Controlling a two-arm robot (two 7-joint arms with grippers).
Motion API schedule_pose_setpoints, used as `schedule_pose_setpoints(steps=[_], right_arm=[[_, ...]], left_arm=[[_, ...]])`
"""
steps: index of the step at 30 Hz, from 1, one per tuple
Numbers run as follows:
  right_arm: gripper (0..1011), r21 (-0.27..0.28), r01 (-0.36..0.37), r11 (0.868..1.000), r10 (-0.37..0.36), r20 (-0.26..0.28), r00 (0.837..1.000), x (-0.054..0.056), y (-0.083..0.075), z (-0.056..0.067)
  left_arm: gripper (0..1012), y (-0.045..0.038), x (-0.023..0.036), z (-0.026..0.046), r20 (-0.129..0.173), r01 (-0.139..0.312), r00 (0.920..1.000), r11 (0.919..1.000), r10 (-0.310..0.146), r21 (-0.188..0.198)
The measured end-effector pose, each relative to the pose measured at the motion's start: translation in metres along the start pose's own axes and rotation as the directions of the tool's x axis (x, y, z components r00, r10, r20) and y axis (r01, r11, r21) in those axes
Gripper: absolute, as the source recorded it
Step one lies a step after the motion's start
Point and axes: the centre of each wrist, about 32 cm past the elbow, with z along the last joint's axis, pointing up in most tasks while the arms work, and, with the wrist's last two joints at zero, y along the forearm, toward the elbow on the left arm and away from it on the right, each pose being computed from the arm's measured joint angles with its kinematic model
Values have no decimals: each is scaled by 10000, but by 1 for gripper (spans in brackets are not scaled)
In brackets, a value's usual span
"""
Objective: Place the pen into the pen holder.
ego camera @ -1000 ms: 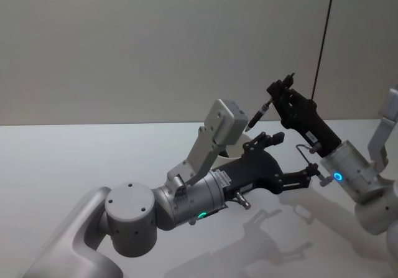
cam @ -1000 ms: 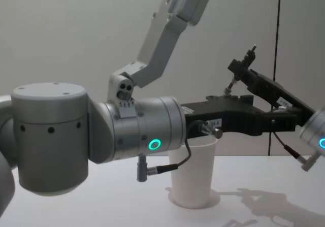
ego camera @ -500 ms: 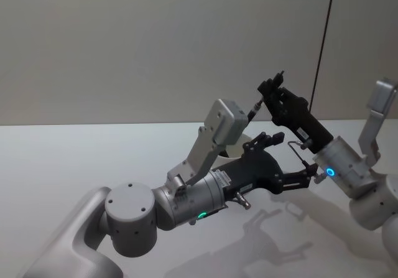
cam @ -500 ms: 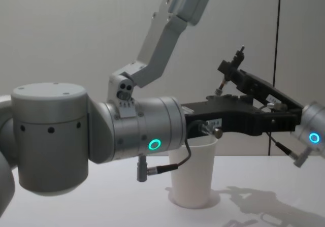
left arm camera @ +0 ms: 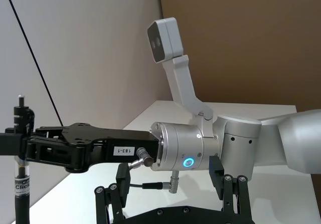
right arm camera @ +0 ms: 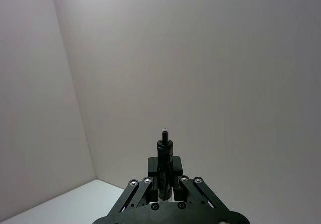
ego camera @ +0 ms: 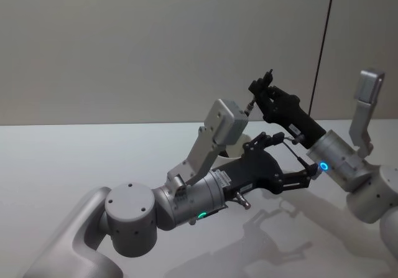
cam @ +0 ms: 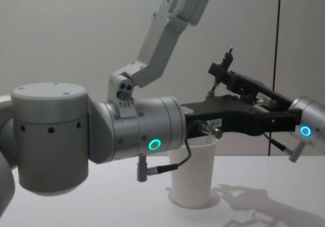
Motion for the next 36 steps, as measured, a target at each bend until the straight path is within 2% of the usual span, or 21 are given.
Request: schedule_pose_setpoints(steps=[16, 36], right_arm=[[143, -978, 331, 9947, -343, -106, 9994, -38, 76, 91], [143, -1574, 41, 9875, -80, -237, 9997, -54, 150, 168]], left_arm=[[1003, 0, 0, 0, -1, 0, 10000, 10000, 0, 1], [1003, 6, 7, 2, 4, -23, 10000, 10000, 23, -32]])
